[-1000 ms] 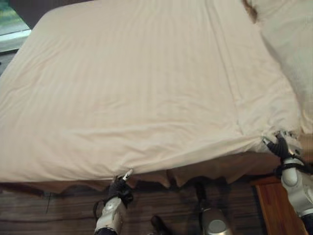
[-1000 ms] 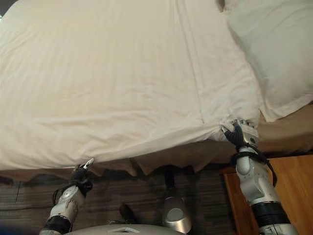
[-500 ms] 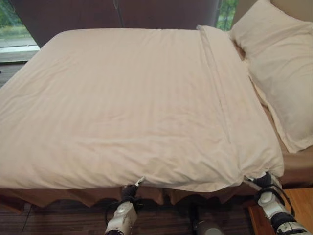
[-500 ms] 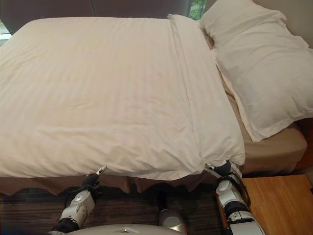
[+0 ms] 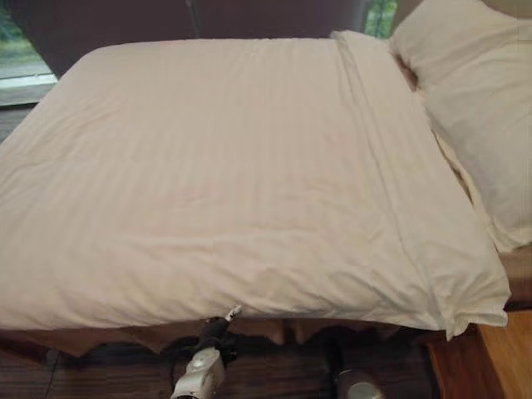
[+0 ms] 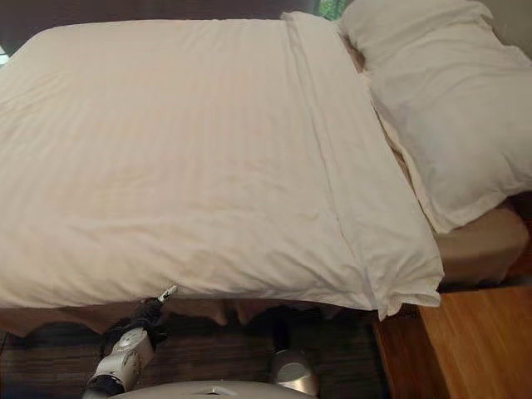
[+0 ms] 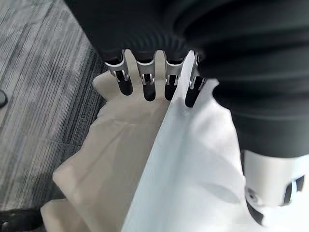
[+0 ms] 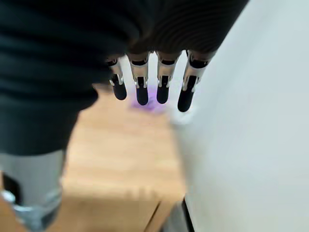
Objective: Making the bed.
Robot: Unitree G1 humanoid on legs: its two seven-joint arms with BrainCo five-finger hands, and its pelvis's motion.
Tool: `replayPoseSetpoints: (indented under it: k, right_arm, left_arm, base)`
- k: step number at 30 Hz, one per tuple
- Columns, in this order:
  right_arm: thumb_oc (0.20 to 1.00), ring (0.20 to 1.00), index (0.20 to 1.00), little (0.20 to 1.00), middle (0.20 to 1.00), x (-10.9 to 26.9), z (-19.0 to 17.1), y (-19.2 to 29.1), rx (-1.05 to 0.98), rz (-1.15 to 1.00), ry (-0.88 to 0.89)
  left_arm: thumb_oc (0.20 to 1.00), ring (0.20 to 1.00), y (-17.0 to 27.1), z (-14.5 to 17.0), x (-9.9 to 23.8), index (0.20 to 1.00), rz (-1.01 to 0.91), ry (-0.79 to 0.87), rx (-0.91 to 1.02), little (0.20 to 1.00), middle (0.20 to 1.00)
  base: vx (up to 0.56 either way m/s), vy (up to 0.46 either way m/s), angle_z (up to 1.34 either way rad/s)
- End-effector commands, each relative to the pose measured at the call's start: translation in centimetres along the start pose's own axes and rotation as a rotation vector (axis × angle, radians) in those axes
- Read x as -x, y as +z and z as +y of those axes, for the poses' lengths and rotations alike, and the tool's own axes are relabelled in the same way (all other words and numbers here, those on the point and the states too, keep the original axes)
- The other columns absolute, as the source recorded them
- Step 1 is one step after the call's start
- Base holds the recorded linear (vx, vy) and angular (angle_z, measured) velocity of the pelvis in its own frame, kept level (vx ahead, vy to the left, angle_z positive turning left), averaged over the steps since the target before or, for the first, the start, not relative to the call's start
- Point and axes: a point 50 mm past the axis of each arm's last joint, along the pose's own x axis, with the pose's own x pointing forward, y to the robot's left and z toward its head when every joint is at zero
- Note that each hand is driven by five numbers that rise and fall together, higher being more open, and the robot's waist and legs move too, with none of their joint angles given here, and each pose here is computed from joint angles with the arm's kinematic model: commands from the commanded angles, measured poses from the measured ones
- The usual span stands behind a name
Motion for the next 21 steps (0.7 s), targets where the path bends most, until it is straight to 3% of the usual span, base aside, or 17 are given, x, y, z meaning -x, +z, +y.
replayPoseSetpoints:
  k: [1,3,4,5,6,7,8,9,10,12,16,21]
  right_arm:
    - [1.0,1.0,1.0,1.0,1.0,-0.3,-2.7,4.4,-0.149,-0.153,-0.129]
    - [1.0,1.0,1.0,1.0,1.0,1.1,-4.7,8.3,-0.426,-0.317,-0.169]
    - [1.0,1.0,1.0,1.0,1.0,3.3,-6.7,12.3,-0.698,-0.503,-0.138]
    - [1.0,1.0,1.0,1.0,1.0,3.3,-6.7,12.2,-0.699,-0.502,-0.138]
    - [1.0,1.0,1.0,1.0,1.0,4.5,-7.8,13.9,-0.831,-0.584,-0.112]
    - [0.821,0.821,0.821,0.821,0.821,6.6,-8.4,16.0,-1.128,-0.689,0.048]
    - [0.247,0.247,0.247,0.247,0.247,6.6,-8.4,16.0,-1.129,-0.689,0.048]
    - [0.2,0.2,0.2,0.2,0.2,9.7,-10.3,19.2,-1.449,-0.855,0.193]
    - [0.2,0.2,0.2,0.2,0.2,9.7,-10.3,19.3,-1.45,-0.855,0.194]
    - [0.2,0.2,0.2,0.2,0.2,13.2,-11.3,22.4,-1.746,-0.972,0.401]
    - [0.2,0.2,0.2,0.2,0.2,17.3,-12.1,25.4,-2.103,-1.033,0.711]
    - [0.2,0.2,0.2,0.2,0.2,18.5,-13.9,27.1,-2.273,-1.023,0.772]
  left_arm:
    - [1.0,1.0,2.8,-1.1,0.0,1.0,-0.122,-0.032,0.05,1.0,1.0]
    - [1.0,1.0,2.7,-0.8,-0.1,1.0,-0.116,-0.025,0.068,1.0,1.0]
    - [1.0,1.0,2.7,-0.9,-0.1,1.0,-0.108,-0.026,0.082,1.0,1.0]
    - [1.0,1.0,2.7,-0.9,-0.2,1.0,-0.108,-0.027,0.081,1.0,1.0]
    - [1.0,1.0,2.9,-0.9,-0.2,1.0,-0.108,-0.029,0.09,1.0,1.0]
    - [1.0,1.0,2.9,-0.8,-0.3,1.0,-0.107,-0.031,0.087,1.0,1.0]
    - [1.0,1.0,2.9,-0.8,-0.3,1.0,-0.107,-0.031,0.087,1.0,1.0]
    - [1.0,1.0,2.5,-0.9,-0.6,1.0,-0.066,-0.053,0.101,1.0,1.0]
    - [1.0,1.0,2.6,-0.9,-0.7,1.0,-0.066,-0.052,0.101,1.0,1.0]
    - [1.0,1.0,2.3,-0.8,-0.6,1.0,-0.057,-0.074,0.095,1.0,1.0]
    - [1.0,1.0,1.5,-0.8,-0.3,1.0,-0.035,-0.113,0.08,1.0,1.0]
    - [1.0,1.0,0.9,-1.0,-0.1,1.0,-0.017,-0.163,0.073,1.0,1.0]
  base:
    - [0.02,-0.015,-0.15]
    - [0.03,-0.013,-0.1]
    - [0.02,-0.002,-0.15]
    - [0.01,0.003,-0.16]
    - [-0.01,0.01,-0.11]
    - [-0.01,0.01,-0.06]
    - [0.0,0.025,-0.1]
    - [0.0,0.019,-0.1]
    - [0.02,0.019,-0.14]
    - [0.03,0.003,-0.06]
    - [0.01,-0.001,0.02]
    - [0.0,-0.035,0.26]
